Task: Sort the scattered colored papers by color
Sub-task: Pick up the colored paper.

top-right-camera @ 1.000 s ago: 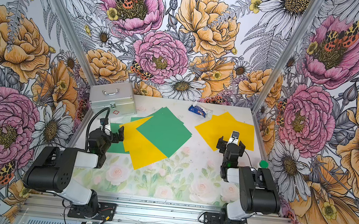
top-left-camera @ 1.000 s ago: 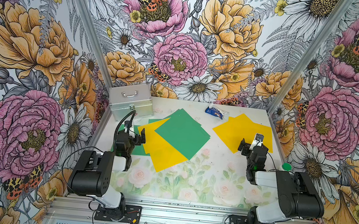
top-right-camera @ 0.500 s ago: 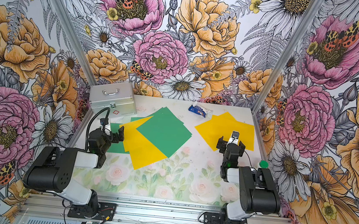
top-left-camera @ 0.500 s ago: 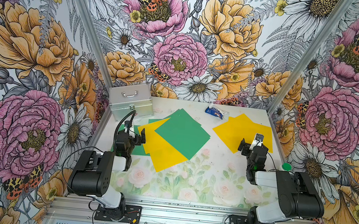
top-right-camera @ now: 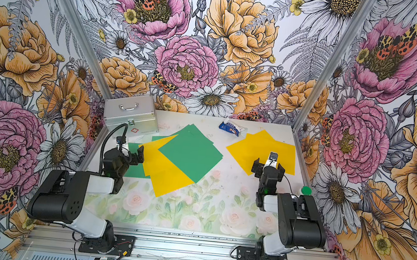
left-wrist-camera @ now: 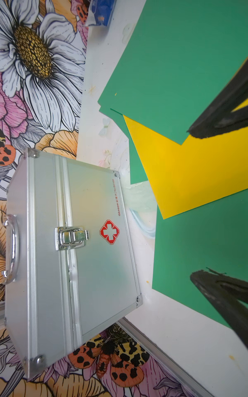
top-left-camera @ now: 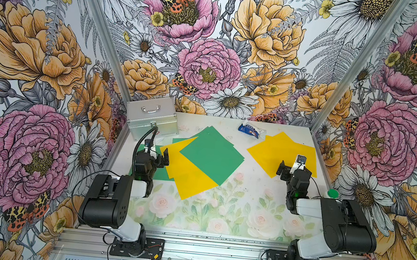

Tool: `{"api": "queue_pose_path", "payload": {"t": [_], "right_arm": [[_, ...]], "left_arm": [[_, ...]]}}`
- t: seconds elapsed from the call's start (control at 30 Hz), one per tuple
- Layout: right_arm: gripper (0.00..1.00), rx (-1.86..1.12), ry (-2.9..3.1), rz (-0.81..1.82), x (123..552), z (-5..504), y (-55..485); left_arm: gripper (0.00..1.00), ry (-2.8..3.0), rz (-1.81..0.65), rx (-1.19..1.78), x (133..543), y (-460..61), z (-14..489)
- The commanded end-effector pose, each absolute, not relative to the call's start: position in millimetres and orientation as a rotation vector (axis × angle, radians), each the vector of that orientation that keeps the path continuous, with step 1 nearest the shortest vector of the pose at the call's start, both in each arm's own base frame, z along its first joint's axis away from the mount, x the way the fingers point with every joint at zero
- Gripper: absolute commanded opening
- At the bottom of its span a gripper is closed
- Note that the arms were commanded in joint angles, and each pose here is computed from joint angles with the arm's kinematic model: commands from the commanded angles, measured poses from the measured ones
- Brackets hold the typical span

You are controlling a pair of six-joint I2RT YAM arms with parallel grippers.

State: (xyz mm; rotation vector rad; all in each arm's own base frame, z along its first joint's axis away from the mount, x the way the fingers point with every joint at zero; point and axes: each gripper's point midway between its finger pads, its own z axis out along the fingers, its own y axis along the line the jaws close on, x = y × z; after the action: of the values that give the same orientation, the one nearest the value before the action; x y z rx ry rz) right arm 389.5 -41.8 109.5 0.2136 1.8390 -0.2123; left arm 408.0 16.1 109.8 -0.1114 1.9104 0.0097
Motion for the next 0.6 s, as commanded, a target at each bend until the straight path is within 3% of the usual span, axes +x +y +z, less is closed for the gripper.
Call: {"api": "queue_pose_path", "payload": {"t": [0.0,0.2,0.37,0.57], "right_arm": [[1.00,0.192,1.840,-0.231,398,122,-38],[1.00,0.103,2.043,-0.096,427,166,-6],[1.00,0.173,2.129,0.035,449,196,14],[1.00,0.133,2.195,0.496,453,189,90]], "left_arm": [[0.98,1.959,0.070,-0.171,421,28,143],[0.98,1.989,0.319,-0.196,430,29,201],[0.98,1.992,0.146,-0.184,433,-30,230],[0.98,2.066,-0.163,-0.282,438,-84,218]]}}
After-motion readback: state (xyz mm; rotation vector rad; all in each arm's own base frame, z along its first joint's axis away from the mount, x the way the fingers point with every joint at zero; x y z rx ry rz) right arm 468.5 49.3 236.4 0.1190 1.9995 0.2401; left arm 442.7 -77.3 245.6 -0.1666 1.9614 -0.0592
